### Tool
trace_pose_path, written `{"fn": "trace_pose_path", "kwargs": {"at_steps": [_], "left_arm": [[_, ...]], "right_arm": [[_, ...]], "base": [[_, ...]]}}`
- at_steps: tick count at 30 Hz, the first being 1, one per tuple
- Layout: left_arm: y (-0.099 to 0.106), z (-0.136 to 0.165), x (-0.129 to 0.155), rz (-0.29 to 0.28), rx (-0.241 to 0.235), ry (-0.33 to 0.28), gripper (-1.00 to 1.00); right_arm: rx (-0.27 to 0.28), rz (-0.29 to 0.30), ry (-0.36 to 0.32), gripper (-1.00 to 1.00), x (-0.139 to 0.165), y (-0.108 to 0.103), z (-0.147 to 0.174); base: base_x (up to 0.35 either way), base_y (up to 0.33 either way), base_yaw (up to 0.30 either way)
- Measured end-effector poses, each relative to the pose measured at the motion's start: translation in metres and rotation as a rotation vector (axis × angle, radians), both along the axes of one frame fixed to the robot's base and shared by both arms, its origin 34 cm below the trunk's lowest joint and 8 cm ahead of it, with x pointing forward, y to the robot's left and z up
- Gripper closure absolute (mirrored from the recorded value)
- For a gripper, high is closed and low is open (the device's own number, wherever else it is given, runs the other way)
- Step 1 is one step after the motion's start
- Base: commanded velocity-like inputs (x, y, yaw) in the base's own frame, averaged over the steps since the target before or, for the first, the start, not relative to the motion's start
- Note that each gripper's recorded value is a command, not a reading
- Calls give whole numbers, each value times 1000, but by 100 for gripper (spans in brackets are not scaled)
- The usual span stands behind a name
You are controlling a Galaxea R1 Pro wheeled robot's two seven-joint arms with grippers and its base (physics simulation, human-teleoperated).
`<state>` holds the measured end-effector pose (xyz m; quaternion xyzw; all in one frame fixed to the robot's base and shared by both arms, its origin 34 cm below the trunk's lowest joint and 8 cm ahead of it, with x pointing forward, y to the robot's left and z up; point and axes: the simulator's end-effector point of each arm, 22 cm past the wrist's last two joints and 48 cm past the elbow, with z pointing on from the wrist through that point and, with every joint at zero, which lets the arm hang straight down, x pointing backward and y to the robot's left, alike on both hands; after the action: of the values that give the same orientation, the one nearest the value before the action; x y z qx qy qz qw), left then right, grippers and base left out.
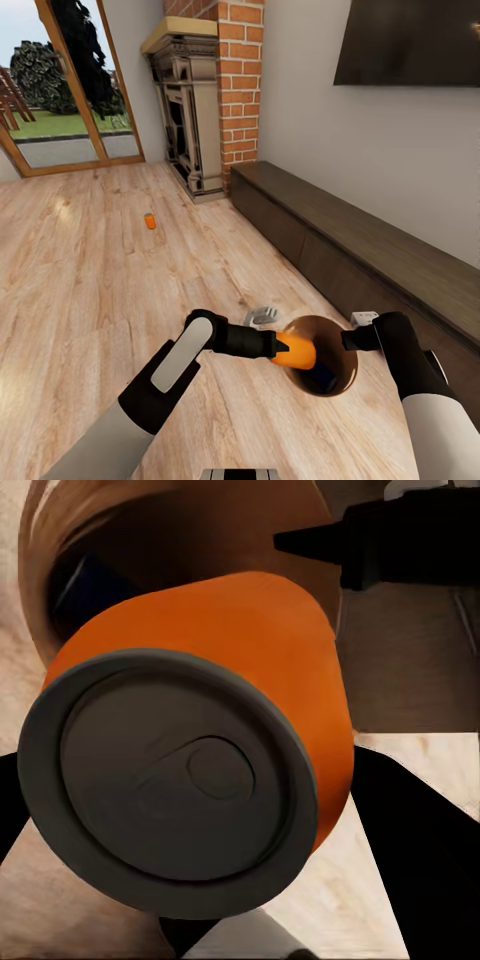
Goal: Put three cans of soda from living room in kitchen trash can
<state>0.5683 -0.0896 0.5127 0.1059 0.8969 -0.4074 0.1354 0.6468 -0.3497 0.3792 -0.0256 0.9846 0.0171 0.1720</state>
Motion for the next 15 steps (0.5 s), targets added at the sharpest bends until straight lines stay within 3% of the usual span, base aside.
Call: {"fn": "trace_pose_path", "kwargs": {"at_steps": [9,12,13,15], "left_arm": [[-18,10,-8,-41,18,-26,100],[-18,10,-7,-39,19,-29,100],[-17,9,-5,-32,26,-36,-100],[-13,4,2,-13,58,-62,-100]], "right_arm": [[12,23,-29,100,2,20,13],[43,25,-29,100,2,32,13],[49,26,-30,100,2,35,13],[44,28,-30,100,2,35,13]], "base": [[0,0,0],[0,0,0],[0,0,0],[0,0,0]]}}
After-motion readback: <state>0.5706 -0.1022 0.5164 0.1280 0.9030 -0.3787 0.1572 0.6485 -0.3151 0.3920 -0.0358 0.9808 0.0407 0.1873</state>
